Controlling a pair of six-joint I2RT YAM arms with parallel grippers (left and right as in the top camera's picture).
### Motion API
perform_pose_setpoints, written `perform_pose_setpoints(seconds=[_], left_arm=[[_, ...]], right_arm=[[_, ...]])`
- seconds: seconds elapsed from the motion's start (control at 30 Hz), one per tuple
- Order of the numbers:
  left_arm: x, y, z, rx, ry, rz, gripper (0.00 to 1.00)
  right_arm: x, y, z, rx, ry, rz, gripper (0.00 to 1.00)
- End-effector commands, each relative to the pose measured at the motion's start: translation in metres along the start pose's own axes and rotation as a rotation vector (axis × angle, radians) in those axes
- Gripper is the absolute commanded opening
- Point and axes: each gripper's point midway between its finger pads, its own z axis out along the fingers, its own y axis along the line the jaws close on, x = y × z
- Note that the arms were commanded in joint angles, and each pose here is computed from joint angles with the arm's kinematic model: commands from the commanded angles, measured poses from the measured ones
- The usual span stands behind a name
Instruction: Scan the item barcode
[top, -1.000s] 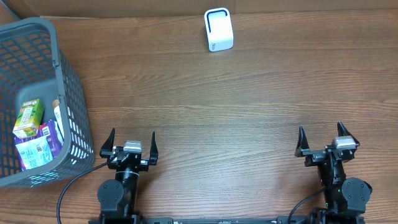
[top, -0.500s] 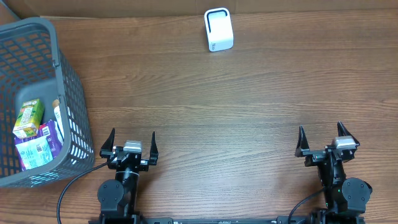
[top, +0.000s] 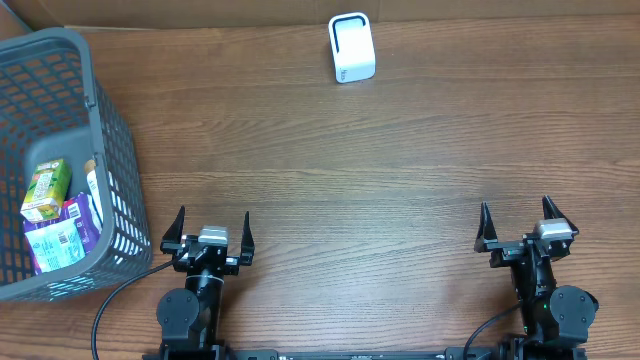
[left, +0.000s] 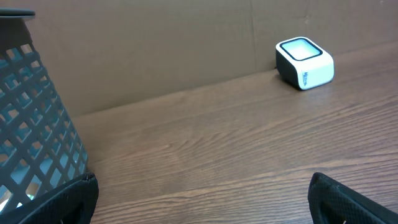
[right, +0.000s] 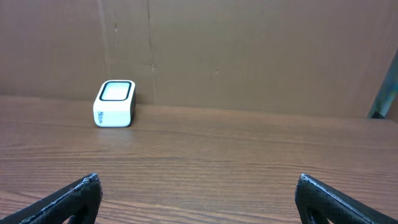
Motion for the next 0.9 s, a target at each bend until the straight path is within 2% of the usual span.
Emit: perform_pose_setpoints(seconds=[0.0,0.67,0.87], left_arm=[[0.001,0.004,0.000,-0.018,0.000,0.017,1.00],[0.001,0.012,-0.001,-0.065,0.003,0.015,1.00],[0.003,0.025,-0.002,-0.143,0.013,-0.088,1.00]], right_arm=[[0.001,0.001,0.000,-0.003,-0.005,-0.002,1.00],[0.001,0.001,0.000,-0.003,-0.005,-0.002,1.00],[0.001,0.002,0.000,-0.007,-0.006,-0.001,1.00]])
